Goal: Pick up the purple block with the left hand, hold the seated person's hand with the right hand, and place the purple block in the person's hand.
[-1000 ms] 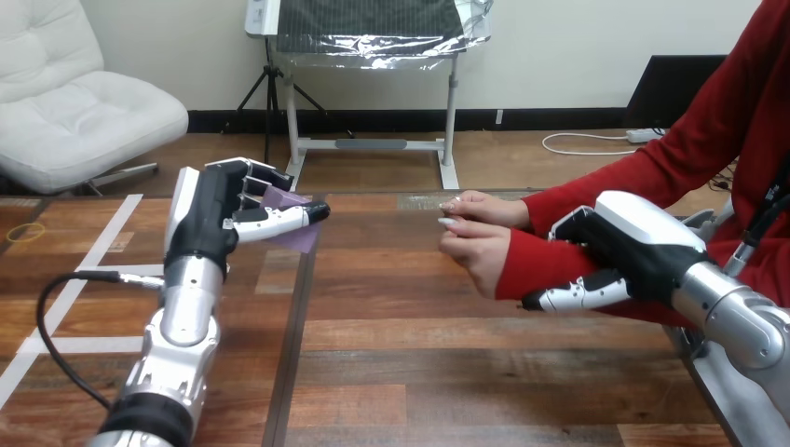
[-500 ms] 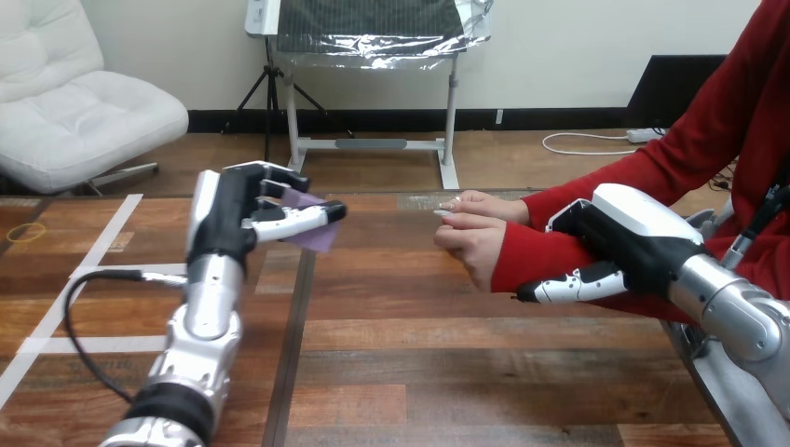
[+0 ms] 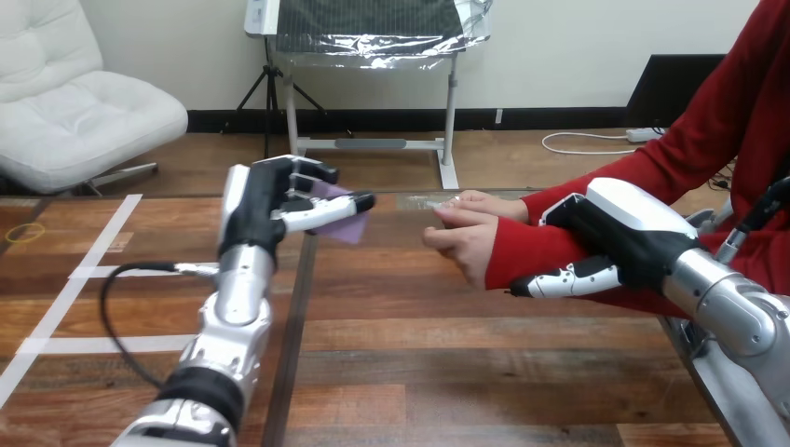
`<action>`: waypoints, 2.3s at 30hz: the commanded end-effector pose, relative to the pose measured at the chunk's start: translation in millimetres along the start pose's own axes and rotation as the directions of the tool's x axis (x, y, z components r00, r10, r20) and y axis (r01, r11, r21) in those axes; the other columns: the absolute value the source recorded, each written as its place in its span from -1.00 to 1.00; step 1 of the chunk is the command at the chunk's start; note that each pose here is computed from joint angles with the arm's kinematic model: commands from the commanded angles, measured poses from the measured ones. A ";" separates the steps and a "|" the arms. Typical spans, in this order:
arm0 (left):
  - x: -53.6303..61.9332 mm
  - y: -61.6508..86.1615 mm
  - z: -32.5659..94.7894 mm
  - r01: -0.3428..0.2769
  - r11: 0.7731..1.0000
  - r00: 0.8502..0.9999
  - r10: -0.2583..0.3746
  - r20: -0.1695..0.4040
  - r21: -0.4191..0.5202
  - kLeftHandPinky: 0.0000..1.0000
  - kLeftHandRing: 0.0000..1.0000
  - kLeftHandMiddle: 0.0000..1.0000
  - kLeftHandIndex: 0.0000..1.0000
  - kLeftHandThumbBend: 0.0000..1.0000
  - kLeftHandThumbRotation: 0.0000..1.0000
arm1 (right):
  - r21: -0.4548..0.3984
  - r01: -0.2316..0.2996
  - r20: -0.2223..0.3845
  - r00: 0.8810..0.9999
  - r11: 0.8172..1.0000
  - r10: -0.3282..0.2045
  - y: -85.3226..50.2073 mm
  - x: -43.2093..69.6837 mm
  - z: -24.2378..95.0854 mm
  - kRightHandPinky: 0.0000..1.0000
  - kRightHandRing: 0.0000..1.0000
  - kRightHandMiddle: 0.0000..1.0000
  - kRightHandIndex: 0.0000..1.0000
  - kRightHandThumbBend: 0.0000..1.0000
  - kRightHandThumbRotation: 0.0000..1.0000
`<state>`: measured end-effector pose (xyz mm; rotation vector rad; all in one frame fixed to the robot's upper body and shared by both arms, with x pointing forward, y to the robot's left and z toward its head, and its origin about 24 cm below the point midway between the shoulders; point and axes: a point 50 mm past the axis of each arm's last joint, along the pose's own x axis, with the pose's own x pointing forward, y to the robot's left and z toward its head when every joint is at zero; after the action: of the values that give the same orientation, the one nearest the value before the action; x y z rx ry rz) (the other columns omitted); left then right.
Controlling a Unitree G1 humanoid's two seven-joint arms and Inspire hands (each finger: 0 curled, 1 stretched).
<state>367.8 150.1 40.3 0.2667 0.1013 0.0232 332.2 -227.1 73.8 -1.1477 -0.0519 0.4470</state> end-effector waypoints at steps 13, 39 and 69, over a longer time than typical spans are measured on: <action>16.0 -21.3 47.7 0.035 0.999 0.995 -0.031 0.098 -0.040 -0.29 -0.19 -0.09 -0.04 0.37 -1.00 | 0.014 0.138 0.147 0.979 0.990 -0.139 -37.4 17.9 37.1 -0.46 -0.37 -0.26 -0.23 0.41 -0.07; 13.2 -49.4 59.8 0.124 0.992 0.983 -0.120 0.141 -0.025 -0.30 -0.23 -0.14 -0.05 0.37 -1.00 | 0.012 0.136 0.152 0.979 0.991 -0.136 -34.4 23.9 47.3 -0.41 -0.32 -0.20 -0.18 0.43 -0.02; 7.1 -72.9 59.2 0.186 0.980 0.977 -0.176 0.118 -0.074 -0.33 -0.24 -0.15 -0.11 0.38 -1.00 | 0.024 0.157 0.187 0.969 0.987 -0.159 -31.9 28.4 54.7 -0.44 -0.35 -0.24 -0.21 0.42 -0.10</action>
<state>370.7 85.5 46.3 0.1842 0.1066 -0.1137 336.5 -205.3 74.3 -1.0968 -0.0904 0.4368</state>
